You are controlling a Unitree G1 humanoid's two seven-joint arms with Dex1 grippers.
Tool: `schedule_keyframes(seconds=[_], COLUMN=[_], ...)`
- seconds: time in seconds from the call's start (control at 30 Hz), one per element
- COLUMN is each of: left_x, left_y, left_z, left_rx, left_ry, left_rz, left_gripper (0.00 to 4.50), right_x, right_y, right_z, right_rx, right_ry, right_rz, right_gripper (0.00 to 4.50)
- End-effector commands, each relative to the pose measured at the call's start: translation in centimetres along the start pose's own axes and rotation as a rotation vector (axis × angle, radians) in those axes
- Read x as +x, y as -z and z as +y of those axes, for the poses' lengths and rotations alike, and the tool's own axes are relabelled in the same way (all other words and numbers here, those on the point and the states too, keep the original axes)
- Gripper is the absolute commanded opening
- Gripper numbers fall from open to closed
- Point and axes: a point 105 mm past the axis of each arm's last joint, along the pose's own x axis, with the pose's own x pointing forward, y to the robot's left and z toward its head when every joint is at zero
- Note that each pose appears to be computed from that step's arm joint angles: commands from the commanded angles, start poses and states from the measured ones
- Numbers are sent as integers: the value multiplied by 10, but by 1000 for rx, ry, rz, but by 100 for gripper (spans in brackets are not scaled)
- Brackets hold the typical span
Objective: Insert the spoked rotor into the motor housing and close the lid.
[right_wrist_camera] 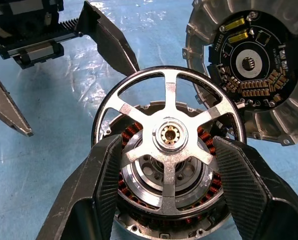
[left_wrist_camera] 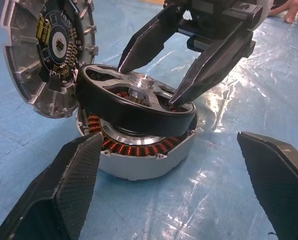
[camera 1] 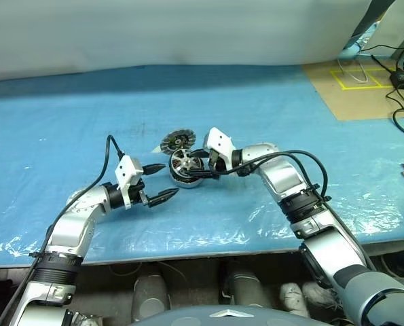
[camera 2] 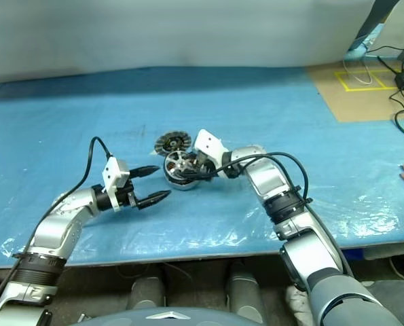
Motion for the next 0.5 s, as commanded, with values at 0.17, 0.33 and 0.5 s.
schedule_keyframes(seconds=[0.17,0.33,0.5], left_x=[5,5,4], left_y=[-9,-9,-9], left_z=[0,-1,-2], left_rx=[41,40,38], left_ry=[12,12,13], left_rz=[-31,-31,-31], left_gripper=[450,450,450], right_x=[1,1,-2], right_y=[1,3,3], right_z=[4,2,1], right_rx=[-43,-39,-21], right_ry=[-7,12,18], right_rz=[14,23,8], right_gripper=[138,74,74])
